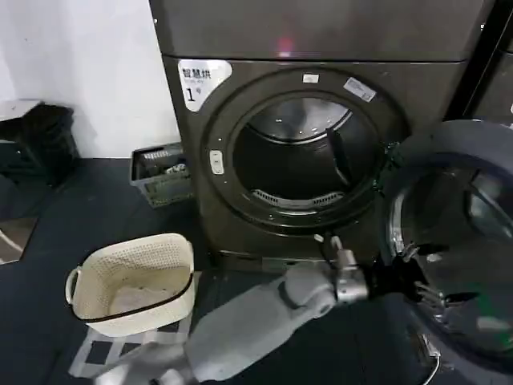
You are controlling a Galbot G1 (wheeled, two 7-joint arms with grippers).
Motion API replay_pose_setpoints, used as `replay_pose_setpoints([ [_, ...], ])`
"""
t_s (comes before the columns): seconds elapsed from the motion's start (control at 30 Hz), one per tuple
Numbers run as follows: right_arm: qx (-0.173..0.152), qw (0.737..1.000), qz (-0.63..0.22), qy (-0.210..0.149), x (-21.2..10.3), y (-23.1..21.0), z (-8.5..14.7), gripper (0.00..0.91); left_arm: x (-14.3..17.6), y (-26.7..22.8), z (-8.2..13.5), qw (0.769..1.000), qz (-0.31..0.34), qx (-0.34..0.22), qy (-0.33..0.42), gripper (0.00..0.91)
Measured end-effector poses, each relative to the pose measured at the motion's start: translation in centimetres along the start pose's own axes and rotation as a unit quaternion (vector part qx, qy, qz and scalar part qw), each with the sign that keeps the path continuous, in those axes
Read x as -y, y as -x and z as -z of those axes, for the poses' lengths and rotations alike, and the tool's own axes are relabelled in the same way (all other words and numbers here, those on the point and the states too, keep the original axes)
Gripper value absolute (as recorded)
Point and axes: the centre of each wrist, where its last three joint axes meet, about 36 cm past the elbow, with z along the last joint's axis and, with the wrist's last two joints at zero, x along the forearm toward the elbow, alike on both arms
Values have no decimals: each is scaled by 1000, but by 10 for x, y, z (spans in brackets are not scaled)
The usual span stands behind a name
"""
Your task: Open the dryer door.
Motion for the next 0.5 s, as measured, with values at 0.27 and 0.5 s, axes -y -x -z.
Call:
replay_pose_setpoints([
  [0.27,9,1000,0,-10,7,-2,12,907,-11,26,-8,999,18,-4,45,907],
  [0.5,12,1000,0,-15,14,-4,16,907,-30,18,-26,995,59,-38,75,907],
])
